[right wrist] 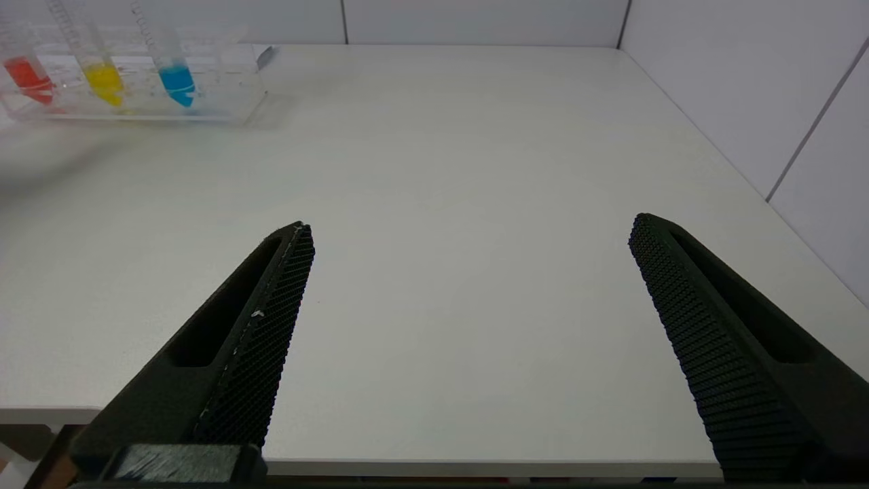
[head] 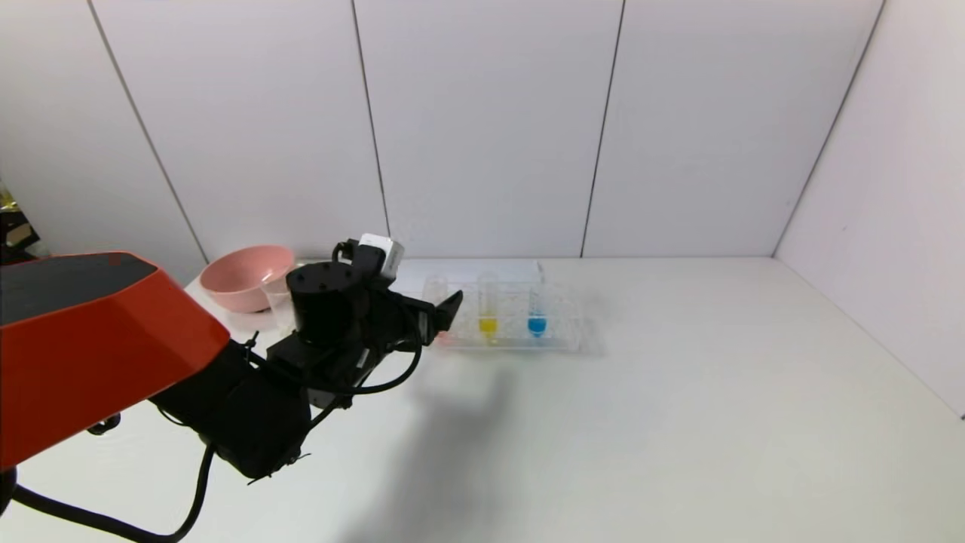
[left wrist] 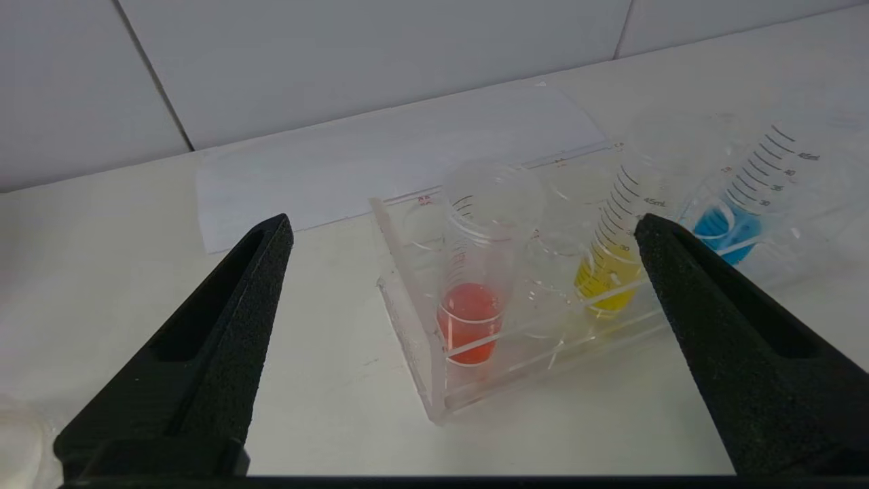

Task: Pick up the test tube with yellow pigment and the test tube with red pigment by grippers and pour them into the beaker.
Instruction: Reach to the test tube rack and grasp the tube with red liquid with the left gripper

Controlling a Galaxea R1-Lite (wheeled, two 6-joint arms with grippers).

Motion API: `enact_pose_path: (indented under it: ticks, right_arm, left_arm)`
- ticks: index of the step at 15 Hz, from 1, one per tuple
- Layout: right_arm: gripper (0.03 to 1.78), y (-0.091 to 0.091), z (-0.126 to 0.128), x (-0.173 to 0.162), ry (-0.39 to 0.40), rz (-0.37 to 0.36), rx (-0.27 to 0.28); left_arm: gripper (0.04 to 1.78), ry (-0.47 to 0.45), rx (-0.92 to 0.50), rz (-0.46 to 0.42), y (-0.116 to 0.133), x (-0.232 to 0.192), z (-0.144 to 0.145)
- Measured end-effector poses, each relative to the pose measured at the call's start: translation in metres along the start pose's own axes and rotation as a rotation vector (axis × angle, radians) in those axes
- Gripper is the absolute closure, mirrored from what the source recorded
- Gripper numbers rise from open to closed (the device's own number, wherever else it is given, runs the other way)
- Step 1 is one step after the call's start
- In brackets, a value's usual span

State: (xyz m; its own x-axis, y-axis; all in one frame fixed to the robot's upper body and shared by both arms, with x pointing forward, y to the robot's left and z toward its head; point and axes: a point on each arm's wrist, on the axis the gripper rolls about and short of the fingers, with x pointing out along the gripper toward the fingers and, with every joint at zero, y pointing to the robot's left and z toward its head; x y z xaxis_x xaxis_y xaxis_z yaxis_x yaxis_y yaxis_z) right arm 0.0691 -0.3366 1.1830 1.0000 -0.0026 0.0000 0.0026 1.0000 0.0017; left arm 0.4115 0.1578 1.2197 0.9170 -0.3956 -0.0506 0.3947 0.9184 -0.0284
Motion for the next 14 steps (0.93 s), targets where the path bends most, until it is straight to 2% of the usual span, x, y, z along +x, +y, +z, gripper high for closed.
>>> enact_pose_path:
  ticks: [6, 9, 14]
  right_arm:
    - [0.11, 0.0, 0.0, 0.0, 0.0, 0.0, 0.0]
    - [0.11, 0.0, 0.0, 0.0, 0.0, 0.0, 0.0]
    - [0.11, 0.0, 0.0, 0.0, 0.0, 0.0, 0.0]
  left_arm:
    - [0.06, 0.016, 0.001, 0.039, -0.003, 0.016, -0.017]
    - [0.06, -0.011, 0.0, 0.065, -0.004, 0.022, -0.022]
    - [0.06, -0.003, 0.002, 0.069, -0.004, 0.025, -0.026]
